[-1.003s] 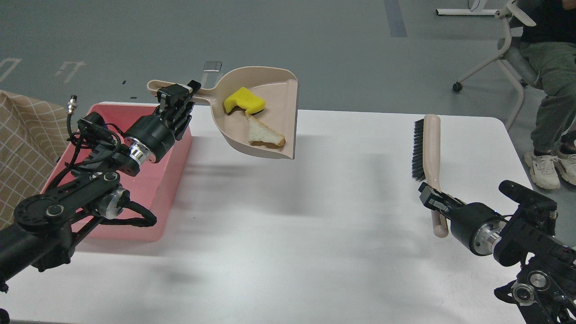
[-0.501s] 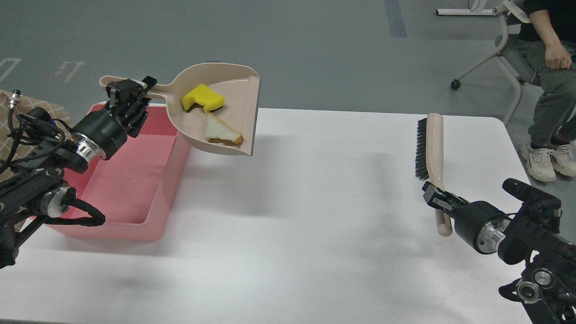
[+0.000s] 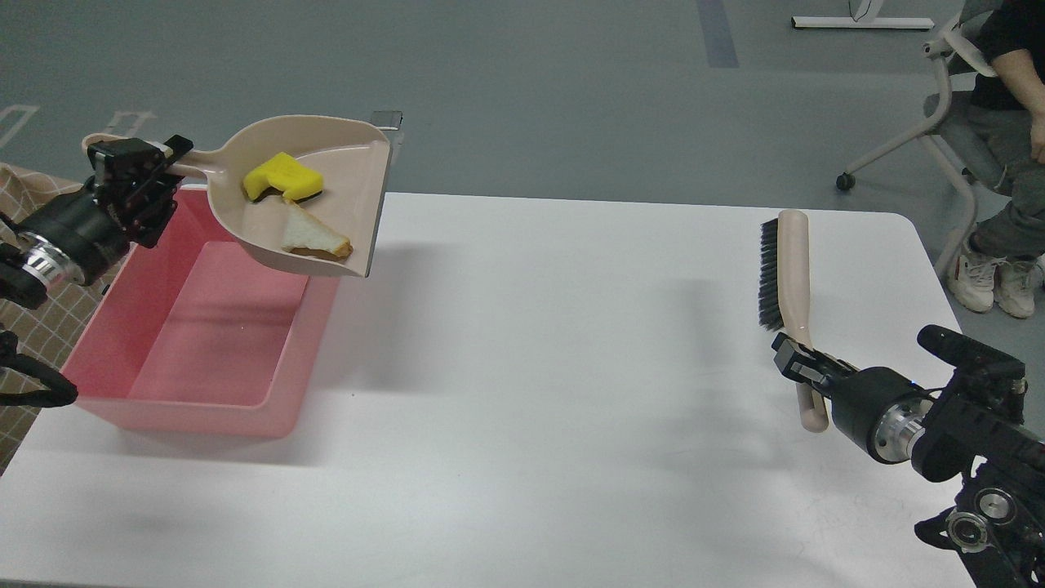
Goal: Sweep and dump garbage into bin
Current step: 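Lift the dustpan with the left gripper over the pink bin, then tilt the dustpan with the left gripper to dump contents into bin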
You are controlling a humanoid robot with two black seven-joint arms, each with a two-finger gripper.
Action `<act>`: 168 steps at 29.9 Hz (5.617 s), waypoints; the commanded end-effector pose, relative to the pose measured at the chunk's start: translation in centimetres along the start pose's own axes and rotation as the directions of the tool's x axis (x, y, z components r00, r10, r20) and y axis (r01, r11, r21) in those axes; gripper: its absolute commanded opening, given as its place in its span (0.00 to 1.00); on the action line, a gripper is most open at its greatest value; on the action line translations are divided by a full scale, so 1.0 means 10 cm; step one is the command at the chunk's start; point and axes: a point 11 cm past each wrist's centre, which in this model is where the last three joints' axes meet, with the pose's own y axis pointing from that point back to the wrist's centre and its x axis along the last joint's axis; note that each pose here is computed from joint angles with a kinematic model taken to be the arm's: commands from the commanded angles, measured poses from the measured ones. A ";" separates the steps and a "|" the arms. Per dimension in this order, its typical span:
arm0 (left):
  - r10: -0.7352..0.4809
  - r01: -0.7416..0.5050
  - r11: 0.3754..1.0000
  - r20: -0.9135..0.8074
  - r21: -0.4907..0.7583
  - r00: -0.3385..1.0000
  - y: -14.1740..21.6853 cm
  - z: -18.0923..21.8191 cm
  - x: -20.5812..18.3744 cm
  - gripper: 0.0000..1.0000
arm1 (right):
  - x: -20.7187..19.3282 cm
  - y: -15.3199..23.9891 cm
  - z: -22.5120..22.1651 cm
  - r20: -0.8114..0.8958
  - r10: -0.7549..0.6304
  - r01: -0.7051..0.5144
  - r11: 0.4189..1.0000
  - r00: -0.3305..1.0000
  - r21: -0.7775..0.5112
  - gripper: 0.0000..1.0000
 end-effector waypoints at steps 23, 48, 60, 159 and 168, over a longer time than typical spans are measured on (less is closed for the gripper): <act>0.095 -0.100 0.993 0.087 0.060 0.992 0.40 0.18 0.70 0.09 | 0.01 -0.03 0.02 0.008 -0.003 0.003 1.000 1.000 -0.004 0.00; 0.132 -0.156 0.985 0.264 0.070 0.955 0.42 0.37 0.86 0.06 | 0.06 -0.10 0.07 0.021 -0.004 0.004 1.000 1.000 -0.017 0.00; 0.124 -0.143 0.989 0.302 0.042 0.945 0.31 0.45 0.77 0.05 | 0.08 -0.15 0.11 0.029 -0.005 0.006 1.000 1.000 -0.029 0.00; 0.071 -0.010 0.992 0.498 -0.125 0.864 -0.13 1.09 0.25 0.07 | 0.13 -0.13 0.11 0.053 0.005 -0.005 1.000 0.999 -0.015 0.00; -0.025 0.134 0.969 0.458 -0.207 0.888 -0.41 1.29 -0.28 0.08 | 0.17 -0.11 0.04 0.071 0.021 -0.022 1.000 0.997 0.009 0.00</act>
